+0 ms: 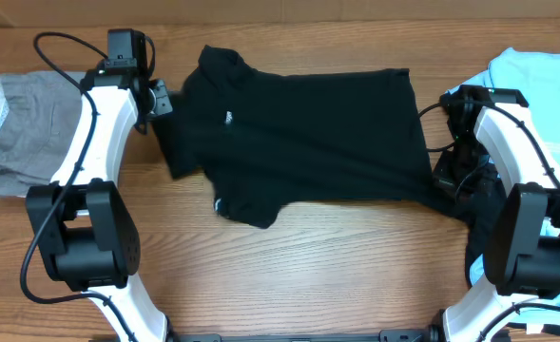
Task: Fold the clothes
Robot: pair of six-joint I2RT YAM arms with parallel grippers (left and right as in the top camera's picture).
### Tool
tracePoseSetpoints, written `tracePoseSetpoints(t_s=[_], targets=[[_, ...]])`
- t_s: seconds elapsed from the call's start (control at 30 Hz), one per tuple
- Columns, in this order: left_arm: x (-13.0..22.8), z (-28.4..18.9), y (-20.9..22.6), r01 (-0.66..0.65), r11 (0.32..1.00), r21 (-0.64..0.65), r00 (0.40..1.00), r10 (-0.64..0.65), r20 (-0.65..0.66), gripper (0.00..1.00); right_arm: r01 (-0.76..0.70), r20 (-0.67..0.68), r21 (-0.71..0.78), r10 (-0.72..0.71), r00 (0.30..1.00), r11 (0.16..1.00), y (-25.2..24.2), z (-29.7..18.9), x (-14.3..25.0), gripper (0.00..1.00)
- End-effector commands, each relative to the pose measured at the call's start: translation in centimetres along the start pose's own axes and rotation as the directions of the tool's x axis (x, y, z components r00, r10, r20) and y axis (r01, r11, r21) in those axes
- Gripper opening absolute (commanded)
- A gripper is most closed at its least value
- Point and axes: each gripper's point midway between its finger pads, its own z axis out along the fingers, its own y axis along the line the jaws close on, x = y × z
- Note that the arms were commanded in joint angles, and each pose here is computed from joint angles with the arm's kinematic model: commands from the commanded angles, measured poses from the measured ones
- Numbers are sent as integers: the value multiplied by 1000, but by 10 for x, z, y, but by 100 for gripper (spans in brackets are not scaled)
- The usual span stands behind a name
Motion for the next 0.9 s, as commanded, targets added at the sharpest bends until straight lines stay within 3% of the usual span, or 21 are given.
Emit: tracePoseSetpoints(t_s=[0.0,0.13,0.23,0.4,0.67,0.87], targets=[[12,1,10,-39,999,-38,998,37,-42,81,-4,17,16,4,1000,1000,-6,-2,-2,4],[41,2,14,-55,998,-39,987,48,-151,91,-4,19,15,4,1000,1000,-6,-2,-3,4],[71,-6,2,-38,999,33,960,46,-277,90,-4,19,15,4,1000,1000,-6,-2,-3,4],[130,-34,-31,-5,983,185,856,99,-508,84,-5,23,13,5,1000,1000,-6,-2,-4,4],[176,-59,-77,-235,936,262,764,345,-545,82,-5,22,14,4,1000,1000,-6,-2,-4,4],[198,-70,-86,-439,877,194,700,470,-538,81,-5,21,14,5,1000,1000,-6,-2,-4,4]])
